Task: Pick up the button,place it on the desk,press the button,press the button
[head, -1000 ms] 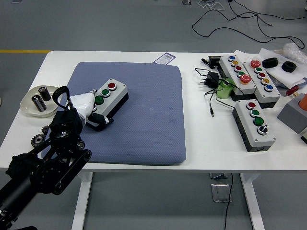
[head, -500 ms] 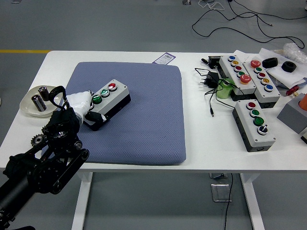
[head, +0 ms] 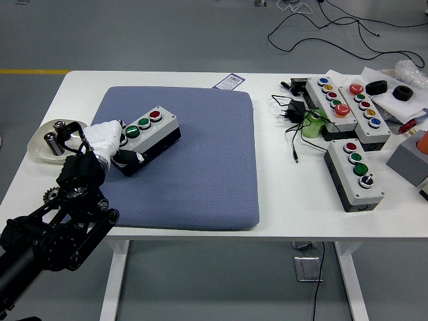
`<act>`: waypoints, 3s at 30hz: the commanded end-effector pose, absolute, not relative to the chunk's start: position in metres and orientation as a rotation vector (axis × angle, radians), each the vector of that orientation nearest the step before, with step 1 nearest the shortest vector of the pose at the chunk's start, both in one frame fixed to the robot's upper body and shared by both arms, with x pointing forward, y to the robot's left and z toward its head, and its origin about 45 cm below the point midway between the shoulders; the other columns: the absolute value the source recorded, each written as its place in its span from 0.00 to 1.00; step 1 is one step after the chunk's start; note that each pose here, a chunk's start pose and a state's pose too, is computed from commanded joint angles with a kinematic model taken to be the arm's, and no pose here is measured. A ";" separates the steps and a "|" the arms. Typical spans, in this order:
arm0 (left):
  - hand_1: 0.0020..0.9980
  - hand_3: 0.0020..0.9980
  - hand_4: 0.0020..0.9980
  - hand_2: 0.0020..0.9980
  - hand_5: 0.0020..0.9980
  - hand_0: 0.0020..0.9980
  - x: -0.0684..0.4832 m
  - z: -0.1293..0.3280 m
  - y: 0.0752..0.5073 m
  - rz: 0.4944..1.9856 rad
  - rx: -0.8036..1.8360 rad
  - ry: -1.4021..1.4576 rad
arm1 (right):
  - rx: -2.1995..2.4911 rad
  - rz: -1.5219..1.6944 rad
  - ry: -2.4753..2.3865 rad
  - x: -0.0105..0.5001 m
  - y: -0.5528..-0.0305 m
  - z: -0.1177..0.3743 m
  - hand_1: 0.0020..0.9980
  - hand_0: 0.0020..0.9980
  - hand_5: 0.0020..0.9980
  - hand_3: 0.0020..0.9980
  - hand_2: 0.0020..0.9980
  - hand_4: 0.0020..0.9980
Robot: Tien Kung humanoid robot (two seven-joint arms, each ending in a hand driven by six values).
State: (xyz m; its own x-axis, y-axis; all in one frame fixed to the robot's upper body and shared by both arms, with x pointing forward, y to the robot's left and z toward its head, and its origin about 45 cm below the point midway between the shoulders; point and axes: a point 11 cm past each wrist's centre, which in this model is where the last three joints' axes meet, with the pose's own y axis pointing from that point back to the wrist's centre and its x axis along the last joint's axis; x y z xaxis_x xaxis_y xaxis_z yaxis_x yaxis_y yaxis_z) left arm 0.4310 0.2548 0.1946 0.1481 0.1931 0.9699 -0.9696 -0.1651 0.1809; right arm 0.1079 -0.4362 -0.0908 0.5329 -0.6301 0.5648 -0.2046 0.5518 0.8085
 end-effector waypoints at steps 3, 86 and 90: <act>0.02 0.26 0.94 0.07 0.34 0.00 0.432 0.197 0.254 1.282 1.229 -0.916 | 0.987 -0.310 -1.010 0.108 -0.436 -0.091 0.65 0.67 0.19 0.64 0.69 0.32; 0.28 0.48 0.95 0.31 0.57 0.13 0.427 0.189 0.243 0.686 0.910 -1.443 | 0.989 -0.314 -1.005 0.107 -0.433 -0.092 0.65 0.67 0.19 0.64 0.69 0.31; 0.46 0.53 1.00 0.45 0.75 0.40 0.428 0.191 0.244 0.706 0.909 -1.454 | 0.988 -0.314 -1.005 0.107 -0.433 -0.092 0.65 0.67 0.19 0.64 0.69 0.31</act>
State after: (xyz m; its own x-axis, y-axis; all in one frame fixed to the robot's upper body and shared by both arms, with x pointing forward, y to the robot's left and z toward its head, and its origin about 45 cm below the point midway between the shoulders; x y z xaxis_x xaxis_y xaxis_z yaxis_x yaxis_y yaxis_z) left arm 0.4276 0.2437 0.1907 0.0276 -0.1265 0.9916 -0.8577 0.5066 0.0885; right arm 0.1072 -0.4334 -0.0919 0.5360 -0.6315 0.5604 -0.2005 0.5496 0.8110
